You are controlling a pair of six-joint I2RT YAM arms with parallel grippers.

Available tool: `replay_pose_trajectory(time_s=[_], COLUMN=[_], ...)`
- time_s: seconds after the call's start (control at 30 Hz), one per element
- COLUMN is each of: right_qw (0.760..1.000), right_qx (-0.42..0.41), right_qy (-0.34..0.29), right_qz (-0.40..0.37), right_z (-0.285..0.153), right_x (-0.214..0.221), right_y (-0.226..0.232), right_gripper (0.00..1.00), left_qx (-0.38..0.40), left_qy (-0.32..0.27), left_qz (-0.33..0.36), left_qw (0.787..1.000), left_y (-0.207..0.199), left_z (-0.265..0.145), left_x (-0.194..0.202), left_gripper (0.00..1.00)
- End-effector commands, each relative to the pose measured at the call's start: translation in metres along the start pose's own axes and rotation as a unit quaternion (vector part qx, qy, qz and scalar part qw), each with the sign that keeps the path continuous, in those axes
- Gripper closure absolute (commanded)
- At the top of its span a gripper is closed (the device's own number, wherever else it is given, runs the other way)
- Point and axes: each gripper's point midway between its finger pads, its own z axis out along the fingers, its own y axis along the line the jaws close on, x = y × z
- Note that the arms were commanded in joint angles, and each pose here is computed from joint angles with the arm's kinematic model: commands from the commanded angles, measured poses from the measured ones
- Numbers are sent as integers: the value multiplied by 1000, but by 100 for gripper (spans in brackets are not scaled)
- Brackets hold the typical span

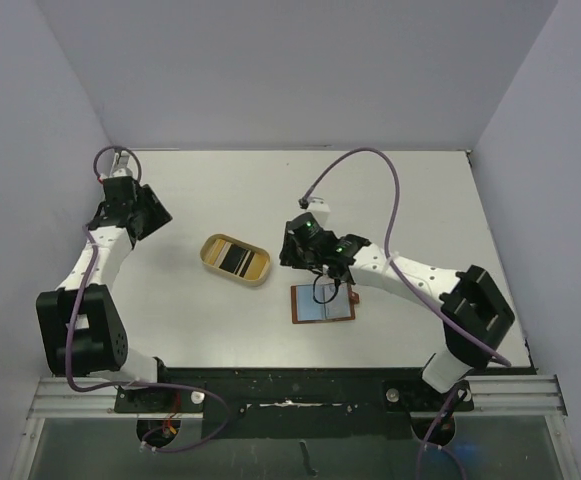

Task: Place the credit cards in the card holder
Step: Adjust the credit card in the storage box.

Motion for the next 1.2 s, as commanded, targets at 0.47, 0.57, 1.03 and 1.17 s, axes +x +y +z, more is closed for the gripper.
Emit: replay_pose_trajectory(time_s=[0.47, 0.57, 1.03, 1.17], right_qw=[985, 982, 958, 956], right_qx=[102, 119, 200, 203], right_qy=[-3, 9, 45, 59], right_qz=[-138, -148, -202, -206], right_z=[88, 98, 121, 129], right_x=[-16, -9, 24, 35], right_y=[59, 55, 32, 31], right_gripper=[75, 78, 82, 82], left_qx=[85, 77, 79, 88], left_qy=[130, 145, 195, 193], left_qz=[-95, -91, -102, -108], left_qw=[983, 982, 972, 971], left_y=[12, 17, 25, 22], left_z=[48, 47, 44, 48], left_x=[54, 63, 102, 100], left_gripper=[63, 63, 66, 67])
